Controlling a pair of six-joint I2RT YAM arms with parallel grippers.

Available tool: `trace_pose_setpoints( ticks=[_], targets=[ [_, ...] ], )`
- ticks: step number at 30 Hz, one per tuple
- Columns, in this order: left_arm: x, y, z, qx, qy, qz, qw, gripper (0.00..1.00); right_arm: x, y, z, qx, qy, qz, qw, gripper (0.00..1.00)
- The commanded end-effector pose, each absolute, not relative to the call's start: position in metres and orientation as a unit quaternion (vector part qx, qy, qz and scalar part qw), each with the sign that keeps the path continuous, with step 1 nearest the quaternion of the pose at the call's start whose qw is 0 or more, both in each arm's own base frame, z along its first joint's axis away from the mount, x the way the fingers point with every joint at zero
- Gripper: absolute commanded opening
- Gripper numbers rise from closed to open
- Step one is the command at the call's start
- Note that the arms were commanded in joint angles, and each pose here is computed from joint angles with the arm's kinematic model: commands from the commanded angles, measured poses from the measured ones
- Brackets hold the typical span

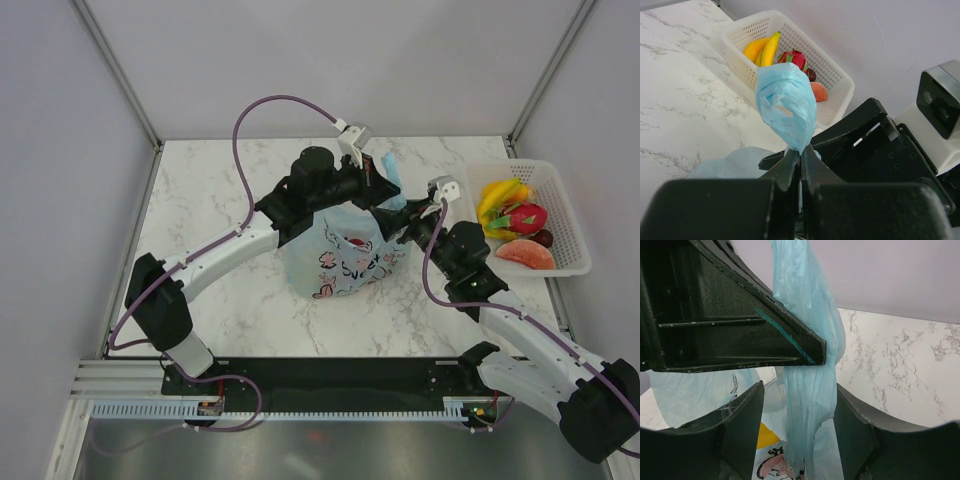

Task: Place the fake fruits into the plastic bag and tie a complex knot
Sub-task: Adjust the plastic bag at the center of the board.

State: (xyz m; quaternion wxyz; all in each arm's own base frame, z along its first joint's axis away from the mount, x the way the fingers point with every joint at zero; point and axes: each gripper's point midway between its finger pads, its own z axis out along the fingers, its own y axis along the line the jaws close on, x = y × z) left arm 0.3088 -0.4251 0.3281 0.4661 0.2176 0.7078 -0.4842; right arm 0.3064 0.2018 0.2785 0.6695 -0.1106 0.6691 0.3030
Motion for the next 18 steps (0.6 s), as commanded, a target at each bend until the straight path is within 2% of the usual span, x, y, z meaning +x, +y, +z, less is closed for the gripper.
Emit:
trace_pose_setpoints(
  ticks=[1, 13, 18],
  targets=[
    [0.304, -0.422, 0.361, 0.210, 0.680, -0.501, 0.494, 0.02, 0.305, 0.202, 0.295, -0.108, 0.644, 0.316, 0.688, 0.64],
    [0.307, -0.410, 0.365, 0.167, 0.692, -0.488, 0.505, 0.02, 0.322, 0.201, 0.294, -0.050, 0.649, 0.292, 0.701, 0.69],
    [0.311, -0.406, 0.363, 0.149, 0.694, -0.485, 0.510, 0.02, 0.316, 0.204, 0.306, -0.035, 0.633, 0.299, 0.713, 0.79]
  ],
)
